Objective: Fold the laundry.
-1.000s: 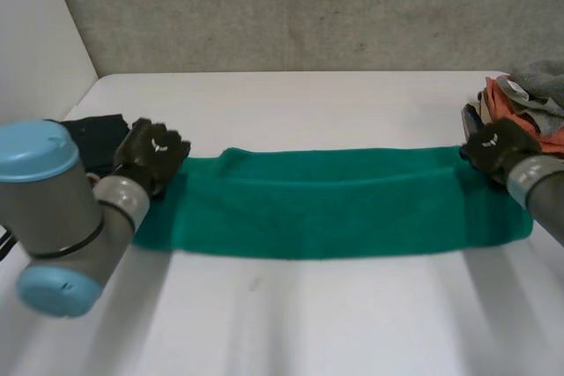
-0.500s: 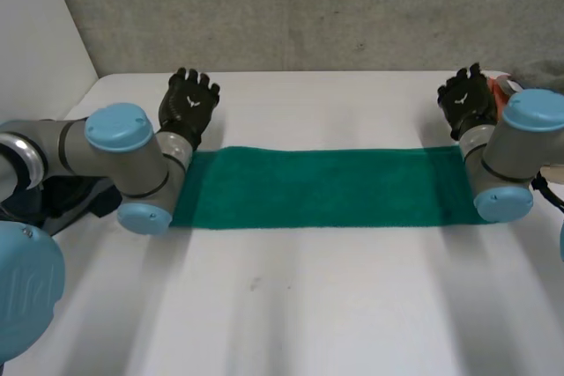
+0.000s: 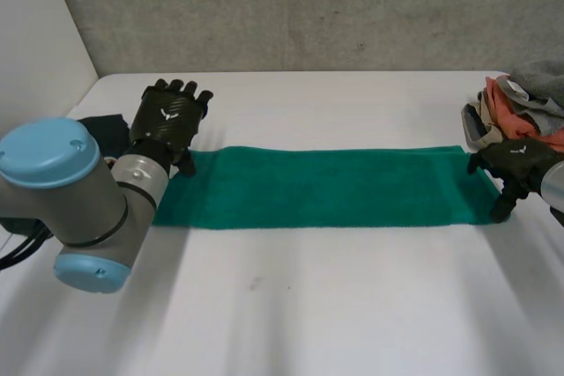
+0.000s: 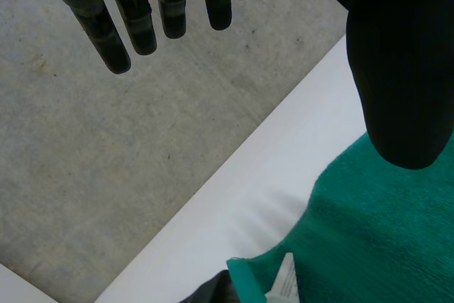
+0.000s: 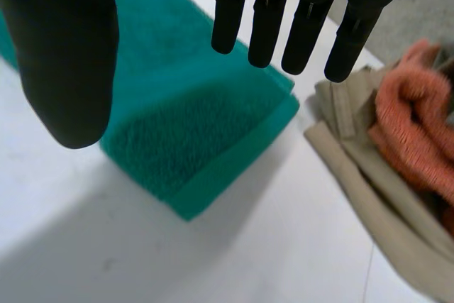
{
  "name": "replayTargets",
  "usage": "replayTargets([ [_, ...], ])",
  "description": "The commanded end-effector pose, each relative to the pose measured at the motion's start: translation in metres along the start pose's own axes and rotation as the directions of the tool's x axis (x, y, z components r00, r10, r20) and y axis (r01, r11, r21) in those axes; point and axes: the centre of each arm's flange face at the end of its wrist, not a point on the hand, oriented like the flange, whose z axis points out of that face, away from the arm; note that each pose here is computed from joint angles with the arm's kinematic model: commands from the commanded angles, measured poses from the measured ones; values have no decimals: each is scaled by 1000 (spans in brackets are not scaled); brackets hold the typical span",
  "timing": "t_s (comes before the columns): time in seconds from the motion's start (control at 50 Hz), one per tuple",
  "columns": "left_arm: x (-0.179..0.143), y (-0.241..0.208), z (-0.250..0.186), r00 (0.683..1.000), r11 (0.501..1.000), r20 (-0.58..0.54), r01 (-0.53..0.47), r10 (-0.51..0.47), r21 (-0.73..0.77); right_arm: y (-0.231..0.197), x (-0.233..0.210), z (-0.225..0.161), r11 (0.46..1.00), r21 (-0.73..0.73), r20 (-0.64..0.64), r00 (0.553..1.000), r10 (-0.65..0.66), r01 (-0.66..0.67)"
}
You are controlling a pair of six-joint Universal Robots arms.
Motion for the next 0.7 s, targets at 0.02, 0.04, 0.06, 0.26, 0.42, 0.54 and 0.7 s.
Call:
replayTargets([
  [0.02,2,7,2,1000,1000,6,-2,2,5,20,-1,22,1000,-1,-12,1000,-17,17],
  [0.04,2,8,2,1000,1000,6,-2,2,2,24,-3,26,1000,-4,-8,1000,-16,16],
  [0.06,2,8,2,1000,1000,6,-2,2,2,27,-3,28,1000,-7,-8,1000,-14,14],
  [0.26,4,9,0,1000,1000,2,-2,2,-4,35,16,38,999,36,-112,993,-27,31],
  [0.42,-2,-1,-4,1000,1000,15,-1,1,19,46,73,17,1000,-1,-261,965,-11,11],
  [0.54,-9,-6,-12,1000,1000,28,-2,1,22,47,101,7,982,-78,-346,919,-187,171],
  [0.7,-22,-12,-19,998,1000,60,0,-2,31,-19,61,4,935,64,-361,881,-305,350],
])
